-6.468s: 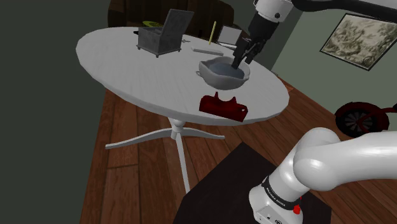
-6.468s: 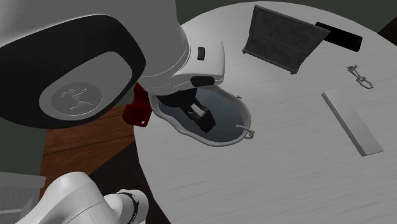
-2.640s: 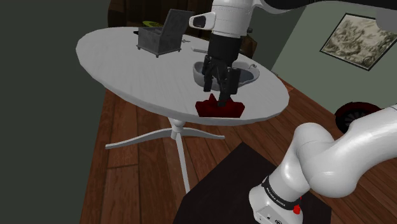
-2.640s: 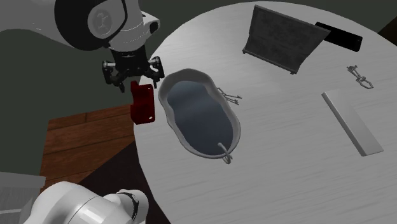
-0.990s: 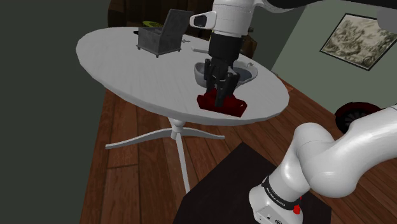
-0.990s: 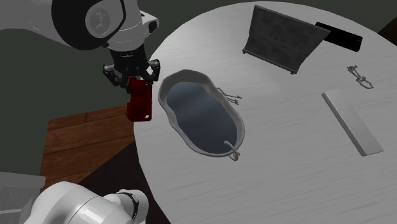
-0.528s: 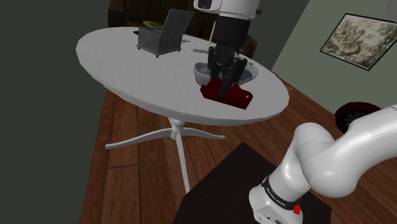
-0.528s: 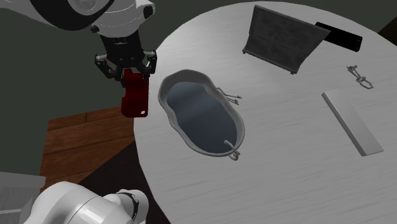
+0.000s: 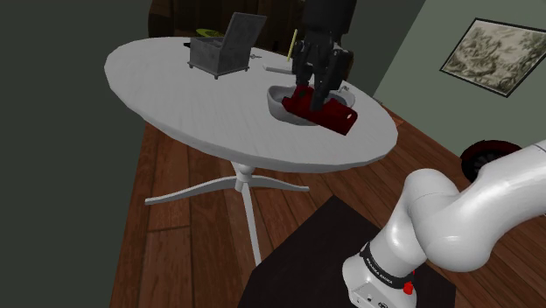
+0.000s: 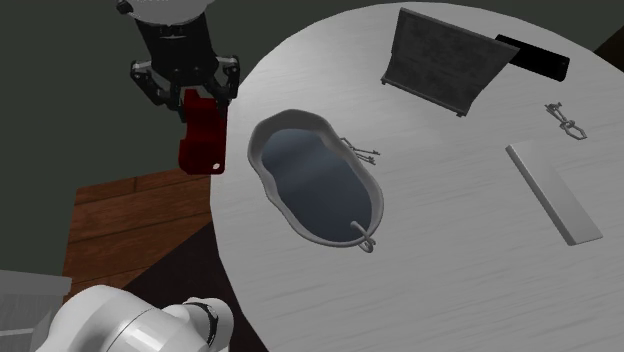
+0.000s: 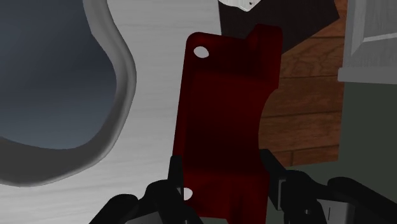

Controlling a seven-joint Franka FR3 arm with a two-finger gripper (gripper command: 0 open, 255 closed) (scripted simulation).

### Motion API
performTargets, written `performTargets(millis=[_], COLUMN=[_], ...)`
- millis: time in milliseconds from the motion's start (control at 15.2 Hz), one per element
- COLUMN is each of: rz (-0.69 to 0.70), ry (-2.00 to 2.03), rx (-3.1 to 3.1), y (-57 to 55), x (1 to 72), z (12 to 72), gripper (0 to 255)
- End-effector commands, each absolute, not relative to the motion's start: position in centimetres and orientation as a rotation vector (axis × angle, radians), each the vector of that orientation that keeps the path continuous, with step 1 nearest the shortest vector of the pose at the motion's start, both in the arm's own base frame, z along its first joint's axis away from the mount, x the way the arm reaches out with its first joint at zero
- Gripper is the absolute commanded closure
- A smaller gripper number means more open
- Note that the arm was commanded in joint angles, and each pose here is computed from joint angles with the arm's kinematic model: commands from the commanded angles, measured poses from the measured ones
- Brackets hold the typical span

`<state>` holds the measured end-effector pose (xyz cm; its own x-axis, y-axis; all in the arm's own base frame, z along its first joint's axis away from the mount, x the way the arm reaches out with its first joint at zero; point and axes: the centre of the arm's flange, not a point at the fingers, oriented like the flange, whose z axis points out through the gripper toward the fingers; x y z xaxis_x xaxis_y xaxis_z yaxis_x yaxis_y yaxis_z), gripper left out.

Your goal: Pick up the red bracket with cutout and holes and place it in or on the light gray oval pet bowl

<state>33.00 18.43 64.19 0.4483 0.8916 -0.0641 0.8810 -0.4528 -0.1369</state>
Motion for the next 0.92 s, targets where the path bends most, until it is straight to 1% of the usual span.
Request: performTargets(millis=[0, 858], rz=[0.194, 0.194], ry=[-1.596, -1.596], rx=[-2.602, -2.602], y=[18.5, 18.5], x=[33.0, 33.0], z=[65.3, 71.9], gripper=[255, 255])
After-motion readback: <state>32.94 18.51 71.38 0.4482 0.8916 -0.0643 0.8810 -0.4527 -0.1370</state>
